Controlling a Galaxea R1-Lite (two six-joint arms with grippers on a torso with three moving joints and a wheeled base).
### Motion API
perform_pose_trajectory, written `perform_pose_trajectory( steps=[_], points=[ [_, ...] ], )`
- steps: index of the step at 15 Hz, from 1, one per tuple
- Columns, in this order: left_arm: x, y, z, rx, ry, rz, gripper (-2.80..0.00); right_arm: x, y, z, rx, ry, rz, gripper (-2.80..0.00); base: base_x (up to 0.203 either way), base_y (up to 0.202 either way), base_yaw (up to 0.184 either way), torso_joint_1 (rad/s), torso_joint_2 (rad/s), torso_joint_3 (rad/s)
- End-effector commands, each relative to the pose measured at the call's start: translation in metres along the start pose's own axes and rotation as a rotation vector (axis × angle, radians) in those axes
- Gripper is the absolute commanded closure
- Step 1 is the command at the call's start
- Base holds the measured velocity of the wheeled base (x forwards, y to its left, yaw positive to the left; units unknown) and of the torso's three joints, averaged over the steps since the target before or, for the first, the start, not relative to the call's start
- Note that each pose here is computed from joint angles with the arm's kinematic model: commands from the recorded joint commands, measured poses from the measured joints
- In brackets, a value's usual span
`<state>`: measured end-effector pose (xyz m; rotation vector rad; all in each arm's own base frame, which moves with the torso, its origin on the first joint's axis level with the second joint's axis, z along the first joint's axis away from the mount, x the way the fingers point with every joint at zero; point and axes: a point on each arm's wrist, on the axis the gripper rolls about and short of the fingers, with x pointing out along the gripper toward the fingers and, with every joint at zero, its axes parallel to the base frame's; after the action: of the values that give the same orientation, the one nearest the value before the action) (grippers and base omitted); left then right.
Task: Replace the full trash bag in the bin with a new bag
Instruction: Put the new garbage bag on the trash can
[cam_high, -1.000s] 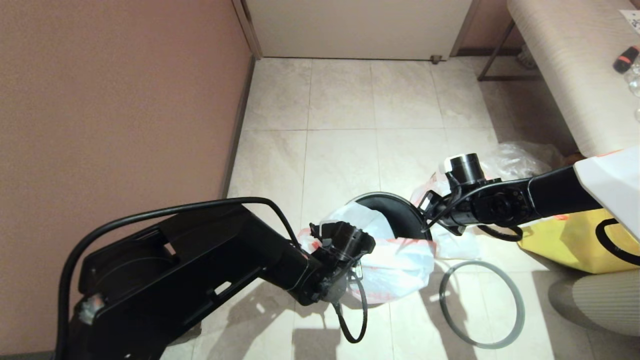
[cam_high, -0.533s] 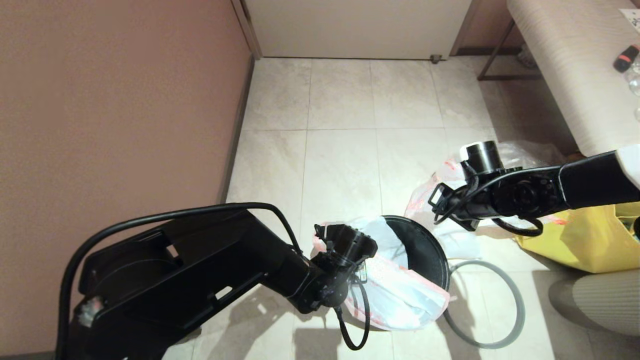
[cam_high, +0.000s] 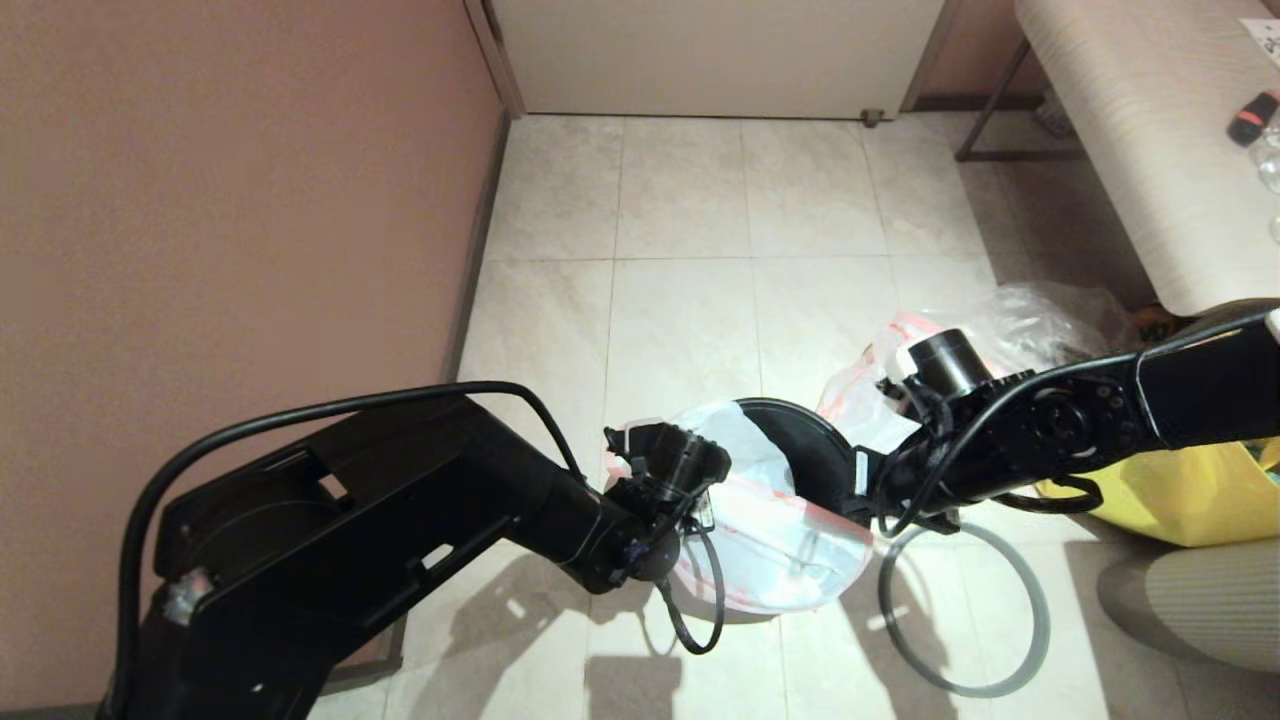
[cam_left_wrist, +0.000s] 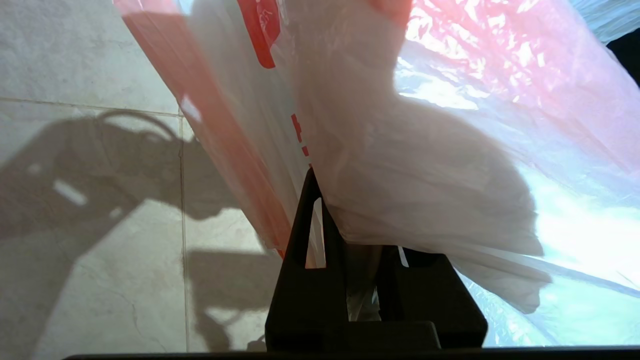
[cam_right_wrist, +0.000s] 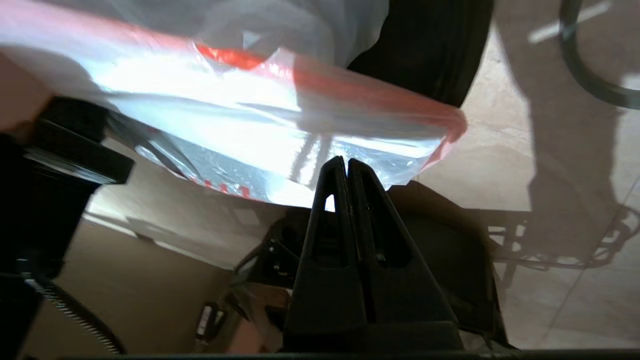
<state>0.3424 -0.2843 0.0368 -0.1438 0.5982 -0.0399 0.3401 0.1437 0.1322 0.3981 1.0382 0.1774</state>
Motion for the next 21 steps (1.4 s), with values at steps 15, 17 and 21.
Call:
perform_pose_trajectory(
  steps=[15,17,21],
  points=[
    [-0.003,0.003,0.007,-0.037,-0.012,-0.002,0.00,0.111,0.030,0.005,-0.163,-0.167,-0.152,0.00,0.000,0.000,0.000,0.000,0.00,0.000],
    [-0.003,0.003,0.008,-0.038,-0.013,-0.003,0.00,0.114,0.030,0.007,-0.148,-0.308,-0.236,0.00,0.000,0.000,0.000,0.000,0.00,0.000],
    [-0.002,0.003,0.007,-0.036,-0.011,-0.002,0.00,0.102,0.034,0.020,-0.109,-0.496,-0.294,0.00,0.000,0.000,0.000,0.000,0.00,0.000]
  ],
)
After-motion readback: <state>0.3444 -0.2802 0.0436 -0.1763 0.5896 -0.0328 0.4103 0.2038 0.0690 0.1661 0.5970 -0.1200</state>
